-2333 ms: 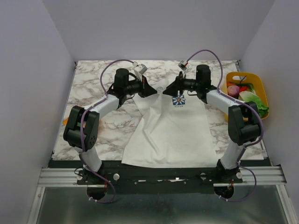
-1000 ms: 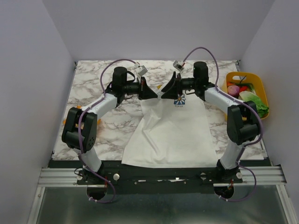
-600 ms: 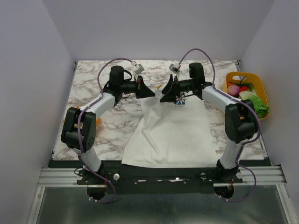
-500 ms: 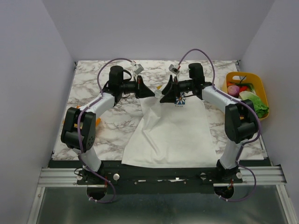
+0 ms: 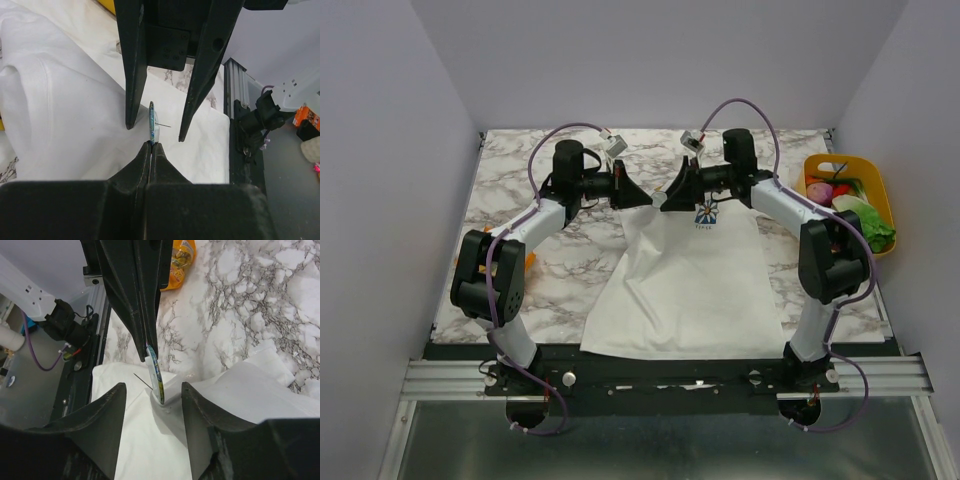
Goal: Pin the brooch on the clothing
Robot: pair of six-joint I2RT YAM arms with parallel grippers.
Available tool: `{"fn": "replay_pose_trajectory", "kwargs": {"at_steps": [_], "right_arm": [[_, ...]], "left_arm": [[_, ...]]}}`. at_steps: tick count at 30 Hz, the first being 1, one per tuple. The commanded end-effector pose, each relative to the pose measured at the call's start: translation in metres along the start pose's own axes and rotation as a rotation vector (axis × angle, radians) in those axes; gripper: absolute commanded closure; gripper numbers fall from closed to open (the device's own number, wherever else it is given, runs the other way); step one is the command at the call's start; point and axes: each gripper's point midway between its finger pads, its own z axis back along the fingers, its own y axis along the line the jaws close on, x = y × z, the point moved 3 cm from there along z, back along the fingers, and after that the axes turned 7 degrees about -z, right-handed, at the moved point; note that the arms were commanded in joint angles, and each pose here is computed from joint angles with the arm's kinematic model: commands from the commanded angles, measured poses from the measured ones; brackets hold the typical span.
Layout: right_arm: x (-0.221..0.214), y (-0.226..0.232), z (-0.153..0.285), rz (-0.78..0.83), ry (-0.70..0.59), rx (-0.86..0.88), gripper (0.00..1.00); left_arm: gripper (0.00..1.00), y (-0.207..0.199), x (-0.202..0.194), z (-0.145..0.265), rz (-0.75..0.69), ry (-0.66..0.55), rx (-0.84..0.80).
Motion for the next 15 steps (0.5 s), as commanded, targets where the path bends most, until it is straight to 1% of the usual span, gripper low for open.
{"fn": "replay_pose_trajectory", "kwargs": {"at_steps": [1,2,4,7,11,15], "right_arm": [[0.0014,-0.0031,-0.0051,-0.011,0.005,0.014,0.47],[0.0012,-0.0039,-0.0054,-0.011,0.005,0.014,0.48],[0.0015,-0.0037,-0.0052,-0.011,0.005,0.013,0.53],[0.0025,-0.0032,-0.0050,-0.008,0.004,0.010,0.54],[0.0058,0.0002,-0.0035,-0.024,-0.001,0.005,0.50],[0.0085,0.0042,-0.0025,-0.017,-0.004,0.006,0.50]], "left_arm": [[1.00,-0.0138,0.0202,0.0046,-0.059,-0.028,-0.048],[1.00,-0.0142,0.0199,0.0048,-0.058,-0.027,-0.048],[1.00,-0.0140,0.0189,0.0049,-0.057,-0.025,-0.048],[1.00,-0.0141,0.0178,0.0051,-0.057,-0.024,-0.047],[1.00,-0.0141,0.0155,0.0055,-0.059,-0.016,-0.048],[1.00,-0.0130,0.0117,0.0060,-0.052,-0.001,-0.042]]}}
